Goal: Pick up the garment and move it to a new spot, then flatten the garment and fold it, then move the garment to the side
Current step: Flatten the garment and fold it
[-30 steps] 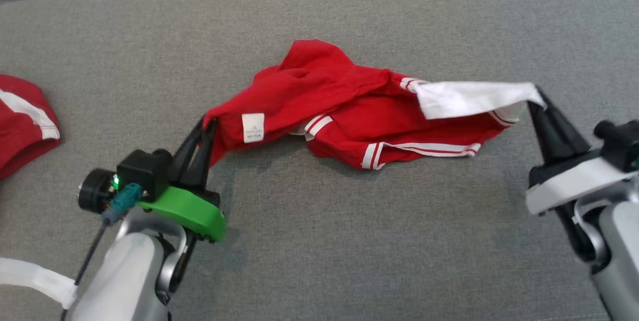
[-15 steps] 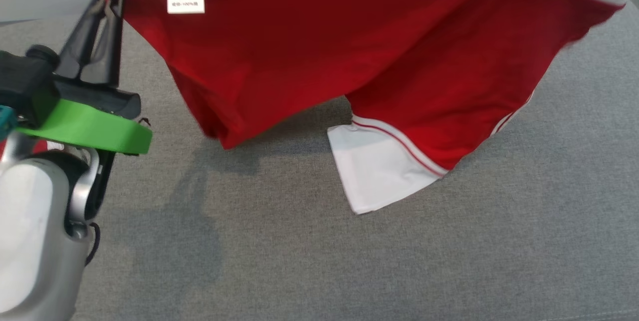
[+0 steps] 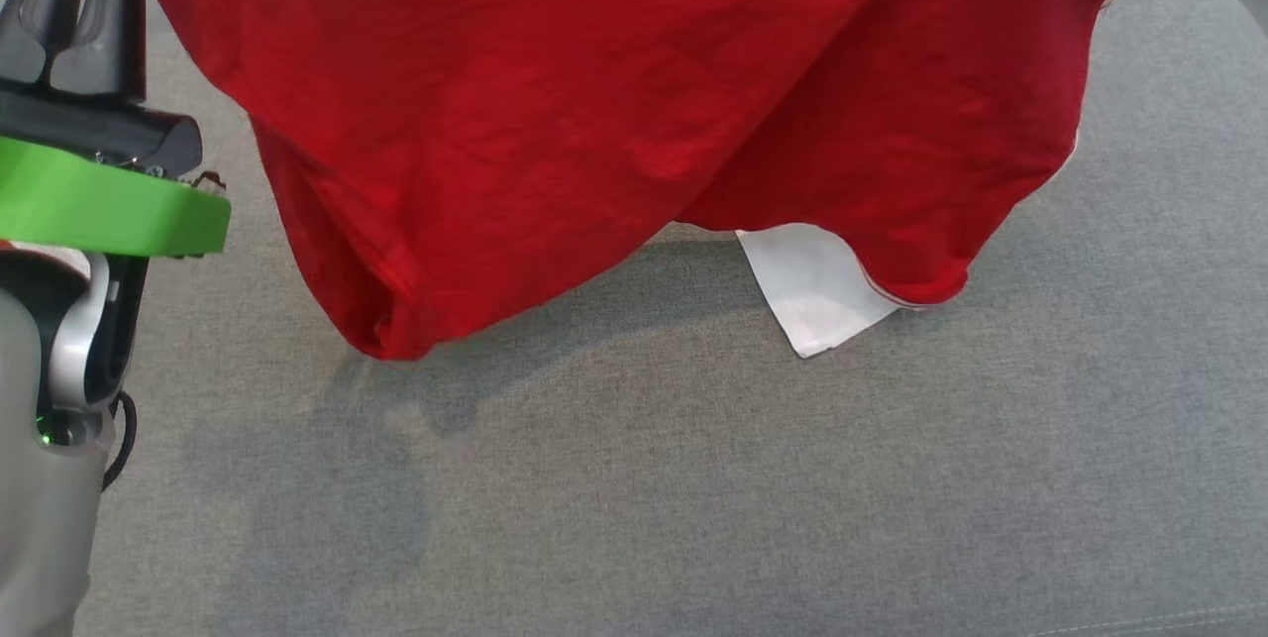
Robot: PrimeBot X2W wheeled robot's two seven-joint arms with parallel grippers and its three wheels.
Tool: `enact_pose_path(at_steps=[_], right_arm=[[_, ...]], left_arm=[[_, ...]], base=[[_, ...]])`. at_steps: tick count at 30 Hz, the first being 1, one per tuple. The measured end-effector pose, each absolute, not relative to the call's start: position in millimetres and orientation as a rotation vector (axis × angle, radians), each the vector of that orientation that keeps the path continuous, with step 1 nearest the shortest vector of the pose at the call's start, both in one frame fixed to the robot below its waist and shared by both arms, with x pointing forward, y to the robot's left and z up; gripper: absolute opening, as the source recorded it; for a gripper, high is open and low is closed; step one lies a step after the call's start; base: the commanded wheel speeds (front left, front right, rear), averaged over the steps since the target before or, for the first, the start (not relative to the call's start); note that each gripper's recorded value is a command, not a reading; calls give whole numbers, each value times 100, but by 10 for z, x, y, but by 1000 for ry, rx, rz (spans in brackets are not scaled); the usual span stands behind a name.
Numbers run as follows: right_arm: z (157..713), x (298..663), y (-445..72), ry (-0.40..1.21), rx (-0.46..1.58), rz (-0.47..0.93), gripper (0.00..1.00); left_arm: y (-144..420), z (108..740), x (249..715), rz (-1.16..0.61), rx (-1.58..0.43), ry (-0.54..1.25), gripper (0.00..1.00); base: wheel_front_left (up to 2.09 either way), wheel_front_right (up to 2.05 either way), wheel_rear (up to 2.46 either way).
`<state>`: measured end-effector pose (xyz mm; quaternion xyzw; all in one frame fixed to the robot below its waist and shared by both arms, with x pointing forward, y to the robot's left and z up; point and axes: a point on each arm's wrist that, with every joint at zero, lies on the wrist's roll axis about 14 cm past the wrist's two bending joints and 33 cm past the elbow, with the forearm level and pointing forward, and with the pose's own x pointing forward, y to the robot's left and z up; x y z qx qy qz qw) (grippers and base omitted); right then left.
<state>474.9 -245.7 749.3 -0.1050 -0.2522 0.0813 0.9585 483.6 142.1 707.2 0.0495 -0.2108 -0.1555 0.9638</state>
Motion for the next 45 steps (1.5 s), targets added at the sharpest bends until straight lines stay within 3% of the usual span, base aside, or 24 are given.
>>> enact_pose_path(at_steps=[10,18,27,34,40,45], right_arm=[[7438,5407,-2234,-445,-102,227,0],[7898,6039,-1907,-561,13,264,0],[8373,6258,-1641,-666,175,253,0],[7700,6537,-1458,-474,175,262,0],[6415,6625,-1446,-202,235,250,0],[5558,6449,-1591,-49,276,220,0]], left_arm=[[1145,7236,5407,-395,5,-456,0],[1163,7368,6097,-353,-41,-489,0],[1476,7489,6488,-221,-157,-470,0],[1359,6873,6684,-218,-236,-299,0],[1321,5612,6596,-175,-310,-47,0],[1243,5041,6363,-185,-320,47,0]], base=[[0,0,0],[0,0,0],[0,0,0],[0,0,0],[0,0,0],[0,0,0]])
